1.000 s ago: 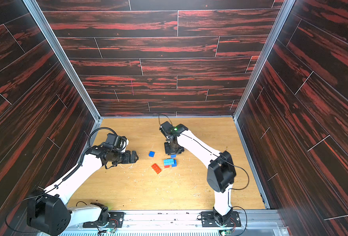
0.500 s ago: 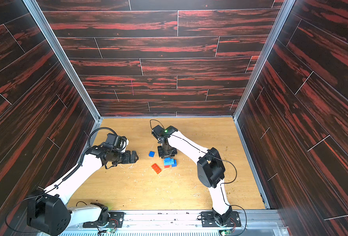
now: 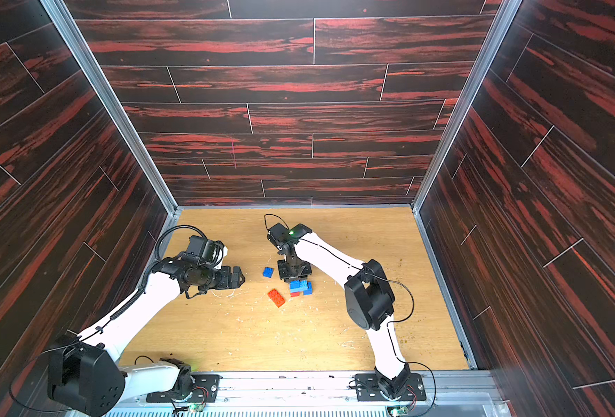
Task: Assemble a giraffe with lego
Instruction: Assemble the lego brick with the lego brick.
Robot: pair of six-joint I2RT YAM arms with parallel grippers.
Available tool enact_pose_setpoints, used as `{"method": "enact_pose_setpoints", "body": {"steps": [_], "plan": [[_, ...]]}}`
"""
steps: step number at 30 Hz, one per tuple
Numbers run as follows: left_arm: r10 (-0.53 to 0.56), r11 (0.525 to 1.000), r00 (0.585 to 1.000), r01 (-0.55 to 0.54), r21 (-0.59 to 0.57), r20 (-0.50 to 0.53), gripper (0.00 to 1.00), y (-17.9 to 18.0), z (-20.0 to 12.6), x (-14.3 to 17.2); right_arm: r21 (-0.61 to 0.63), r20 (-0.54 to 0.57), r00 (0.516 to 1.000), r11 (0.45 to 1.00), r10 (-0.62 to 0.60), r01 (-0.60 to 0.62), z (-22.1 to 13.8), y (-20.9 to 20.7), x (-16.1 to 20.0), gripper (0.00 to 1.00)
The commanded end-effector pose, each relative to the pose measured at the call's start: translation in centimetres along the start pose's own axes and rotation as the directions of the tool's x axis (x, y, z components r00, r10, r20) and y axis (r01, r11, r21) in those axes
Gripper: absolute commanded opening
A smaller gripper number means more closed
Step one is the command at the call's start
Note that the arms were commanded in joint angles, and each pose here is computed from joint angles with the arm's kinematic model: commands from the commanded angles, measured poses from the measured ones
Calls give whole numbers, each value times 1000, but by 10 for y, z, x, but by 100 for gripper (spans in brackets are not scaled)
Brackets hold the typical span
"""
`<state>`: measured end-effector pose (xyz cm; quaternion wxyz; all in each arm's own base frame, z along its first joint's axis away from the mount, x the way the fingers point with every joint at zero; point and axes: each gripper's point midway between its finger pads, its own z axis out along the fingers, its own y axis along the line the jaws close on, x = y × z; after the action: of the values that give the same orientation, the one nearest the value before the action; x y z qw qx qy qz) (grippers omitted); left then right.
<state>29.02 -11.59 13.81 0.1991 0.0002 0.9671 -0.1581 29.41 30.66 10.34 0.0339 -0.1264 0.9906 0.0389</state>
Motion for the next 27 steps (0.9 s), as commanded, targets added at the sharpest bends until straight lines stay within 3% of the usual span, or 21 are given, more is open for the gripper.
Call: {"method": "enact_pose_setpoints", "body": {"steps": [1,14,27], "plan": [[8,1000,1000,-8,1,-14,100,-1,-4,7,21,-46,999,1000,10,-9,14,-1,8,20],[13,1000,1000,-13,1,-4,100,-1,-7,6,48,-70,997,999,22,-19,28,-6,13,19],[14,1000,1000,-14,-9,-2,100,1,-7,5,23,-61,998,999,-24,25,19,-1,22,17]]}}
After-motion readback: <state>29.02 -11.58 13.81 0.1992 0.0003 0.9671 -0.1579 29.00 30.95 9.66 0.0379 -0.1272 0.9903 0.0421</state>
